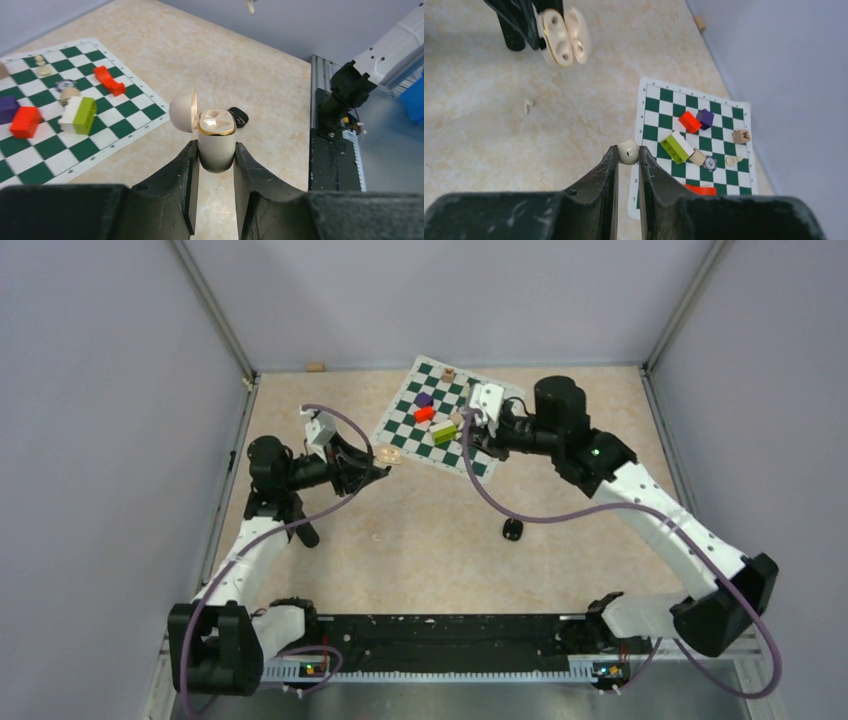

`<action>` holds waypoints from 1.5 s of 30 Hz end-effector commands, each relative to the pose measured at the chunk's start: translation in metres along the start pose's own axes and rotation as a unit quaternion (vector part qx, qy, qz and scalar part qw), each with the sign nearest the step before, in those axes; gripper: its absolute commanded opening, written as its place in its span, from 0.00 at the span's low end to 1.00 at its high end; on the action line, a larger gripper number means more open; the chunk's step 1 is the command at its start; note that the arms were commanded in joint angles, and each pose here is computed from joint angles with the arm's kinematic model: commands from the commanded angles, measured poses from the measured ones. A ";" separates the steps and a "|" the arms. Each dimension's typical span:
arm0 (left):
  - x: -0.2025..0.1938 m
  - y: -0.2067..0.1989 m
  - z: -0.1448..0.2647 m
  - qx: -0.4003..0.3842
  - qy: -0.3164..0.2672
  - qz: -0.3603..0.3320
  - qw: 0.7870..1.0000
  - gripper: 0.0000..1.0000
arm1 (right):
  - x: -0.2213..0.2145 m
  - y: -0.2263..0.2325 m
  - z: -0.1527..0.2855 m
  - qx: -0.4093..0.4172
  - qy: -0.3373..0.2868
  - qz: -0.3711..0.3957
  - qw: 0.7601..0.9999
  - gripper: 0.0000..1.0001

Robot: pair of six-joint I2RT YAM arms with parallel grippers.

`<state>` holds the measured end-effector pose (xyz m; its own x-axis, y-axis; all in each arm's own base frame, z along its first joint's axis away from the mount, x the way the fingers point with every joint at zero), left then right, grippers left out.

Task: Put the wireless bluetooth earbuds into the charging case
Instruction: Pick up the earbud from the center of the board, then place the earbud in the charging case.

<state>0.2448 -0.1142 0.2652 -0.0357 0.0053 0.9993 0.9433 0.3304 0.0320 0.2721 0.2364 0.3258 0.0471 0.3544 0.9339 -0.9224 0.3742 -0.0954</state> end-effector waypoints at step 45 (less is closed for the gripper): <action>0.028 -0.055 -0.095 -0.179 -0.062 0.051 0.981 0.00 | 0.005 0.048 0.028 0.032 -0.182 0.072 0.980 0.04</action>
<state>0.2309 -0.2239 0.2758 0.1481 0.1037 0.9835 0.9889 -0.0253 -0.1462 0.2171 0.2253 0.3370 -0.2035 0.0875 0.9751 -0.9264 0.3051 -0.2208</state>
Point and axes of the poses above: each gripper's point midway between its finger pads, its own z axis back along the fingers, its own y axis along the line the jaws close on, x = y × z, the point moved 6 cm from there along z, back along the fingers, and after that the axes turned 14 degrees about -z, right-handed, at the moved point
